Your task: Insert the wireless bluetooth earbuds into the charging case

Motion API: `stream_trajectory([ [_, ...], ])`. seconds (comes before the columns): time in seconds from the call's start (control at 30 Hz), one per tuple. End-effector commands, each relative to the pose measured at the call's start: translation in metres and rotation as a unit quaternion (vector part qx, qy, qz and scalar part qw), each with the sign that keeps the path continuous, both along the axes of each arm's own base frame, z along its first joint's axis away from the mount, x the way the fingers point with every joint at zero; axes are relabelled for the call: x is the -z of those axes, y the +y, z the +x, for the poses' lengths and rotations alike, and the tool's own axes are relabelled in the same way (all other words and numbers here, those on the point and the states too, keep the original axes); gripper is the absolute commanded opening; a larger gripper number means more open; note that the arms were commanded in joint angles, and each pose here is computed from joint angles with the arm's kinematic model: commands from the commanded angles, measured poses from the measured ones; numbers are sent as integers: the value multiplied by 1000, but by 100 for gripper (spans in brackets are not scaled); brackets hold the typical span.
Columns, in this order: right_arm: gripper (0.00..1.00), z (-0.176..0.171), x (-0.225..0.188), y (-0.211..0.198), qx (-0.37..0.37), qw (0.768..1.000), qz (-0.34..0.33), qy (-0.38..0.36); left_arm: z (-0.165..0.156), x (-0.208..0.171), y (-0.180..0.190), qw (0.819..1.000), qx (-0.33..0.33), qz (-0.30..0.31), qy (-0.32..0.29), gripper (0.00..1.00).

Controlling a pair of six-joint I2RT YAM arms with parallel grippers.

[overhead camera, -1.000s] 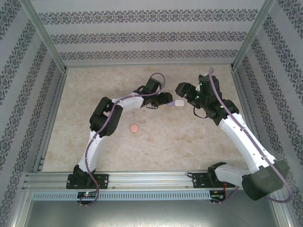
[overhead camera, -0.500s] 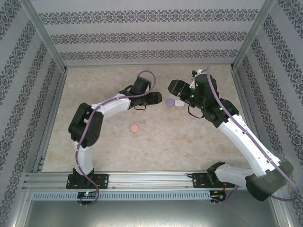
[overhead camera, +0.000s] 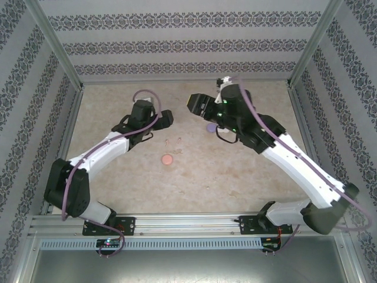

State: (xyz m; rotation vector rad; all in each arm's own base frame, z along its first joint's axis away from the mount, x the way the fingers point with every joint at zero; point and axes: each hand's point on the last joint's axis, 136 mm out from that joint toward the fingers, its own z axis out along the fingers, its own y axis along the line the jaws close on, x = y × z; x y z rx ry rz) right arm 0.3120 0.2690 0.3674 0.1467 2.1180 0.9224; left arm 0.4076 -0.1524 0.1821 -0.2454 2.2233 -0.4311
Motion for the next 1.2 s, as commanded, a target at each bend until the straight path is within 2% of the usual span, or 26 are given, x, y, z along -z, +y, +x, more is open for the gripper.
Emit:
stream_trajectory([
  [0.0, 66, 3, 55, 13, -3, 997, -46, 59, -3, -32, 36, 997, -57, 8, -59, 99],
  [0.13, 64, 3, 104, 35, -29, 991, -85, 102, -22, -48, 72, 990, -104, 21, -88, 99],
  [0.27, 62, 4, 150, 55, -48, 978, -138, 148, -38, -52, 99, 984, -146, 2, -103, 99],
  [0.43, 61, 1, 193, 85, -80, 957, -204, 192, -44, -46, 120, 982, -173, -40, -72, 99],
  [0.57, 62, 0, 221, 100, -84, 941, -249, 213, -45, -46, 129, 981, -178, -61, -52, 99],
  [0.77, 64, -4, 260, 105, -74, 918, -299, 249, -47, -49, 138, 977, -185, -93, -53, 99],
  [1.17, 68, -14, 316, 115, -62, 894, -324, 303, -48, -55, 139, 978, -174, -102, -59, 99],
])
